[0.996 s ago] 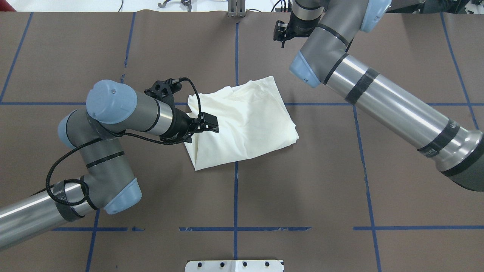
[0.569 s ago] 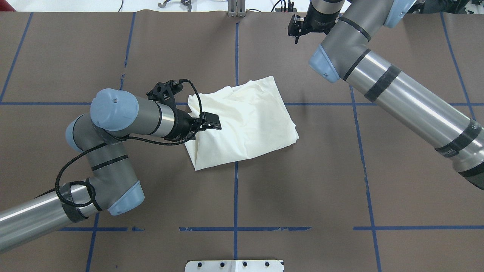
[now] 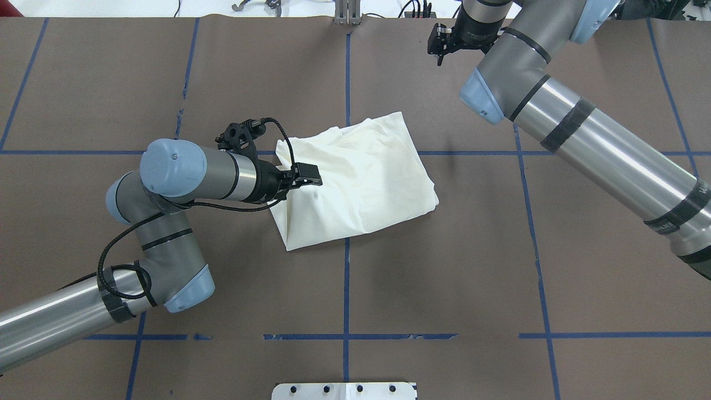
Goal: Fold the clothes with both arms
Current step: 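Push the shirt's near side with the left gripper to flatten it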
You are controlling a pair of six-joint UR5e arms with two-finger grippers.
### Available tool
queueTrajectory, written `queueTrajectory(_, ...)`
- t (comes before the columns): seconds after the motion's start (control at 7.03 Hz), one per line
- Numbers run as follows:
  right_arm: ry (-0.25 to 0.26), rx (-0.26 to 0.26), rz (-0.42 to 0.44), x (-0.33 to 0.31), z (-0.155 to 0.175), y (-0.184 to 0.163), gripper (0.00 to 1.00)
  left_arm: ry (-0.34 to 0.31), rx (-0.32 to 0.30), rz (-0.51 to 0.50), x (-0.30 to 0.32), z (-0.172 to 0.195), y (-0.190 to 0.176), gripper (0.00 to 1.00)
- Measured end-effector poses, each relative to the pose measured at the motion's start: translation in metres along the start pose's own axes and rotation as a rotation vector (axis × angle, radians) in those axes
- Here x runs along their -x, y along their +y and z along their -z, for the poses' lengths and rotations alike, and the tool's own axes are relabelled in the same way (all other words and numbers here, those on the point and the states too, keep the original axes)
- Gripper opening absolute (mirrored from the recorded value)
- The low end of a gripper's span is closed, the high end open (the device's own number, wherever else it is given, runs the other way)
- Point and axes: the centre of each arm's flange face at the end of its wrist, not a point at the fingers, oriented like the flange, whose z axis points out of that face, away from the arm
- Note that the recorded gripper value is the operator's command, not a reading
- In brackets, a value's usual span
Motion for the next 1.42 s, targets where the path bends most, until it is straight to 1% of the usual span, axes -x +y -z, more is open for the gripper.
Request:
queueTrajectory(0.14, 0.001, 0.0, -0.001, -0.001, -0.001, 0.0, 1.0, 0.011, 0.013, 0.007, -0.007, -0.005, 0.009, 1.0)
queueTrajectory(0.57, 0.004, 0.0, -0.005, -0.007, -0.002, -0.001, 1.0, 0.024, 0.08, 0.024, -0.02, -0.022, 0.053, 1.0)
queueTrajectory(0.85, 0.006, -0.004, -0.007, -0.014, 0.001, -0.006, 1.0, 0.036, 0.127, 0.014, -0.024, -0.022, 0.08, 1.0)
queueTrajectory(1.14, 0.011, -0.009, 0.003, -0.022, 0.003, -0.011, 1.0, 0.049, 0.218, 0.001, -0.027, -0.012, 0.104, 1.0)
queueTrajectory(1.42, 0.015, -0.01, 0.01, -0.027, 0.002, -0.013, 1.0, 0.075, 0.276, -0.015, -0.034, -0.001, 0.126, 1.0)
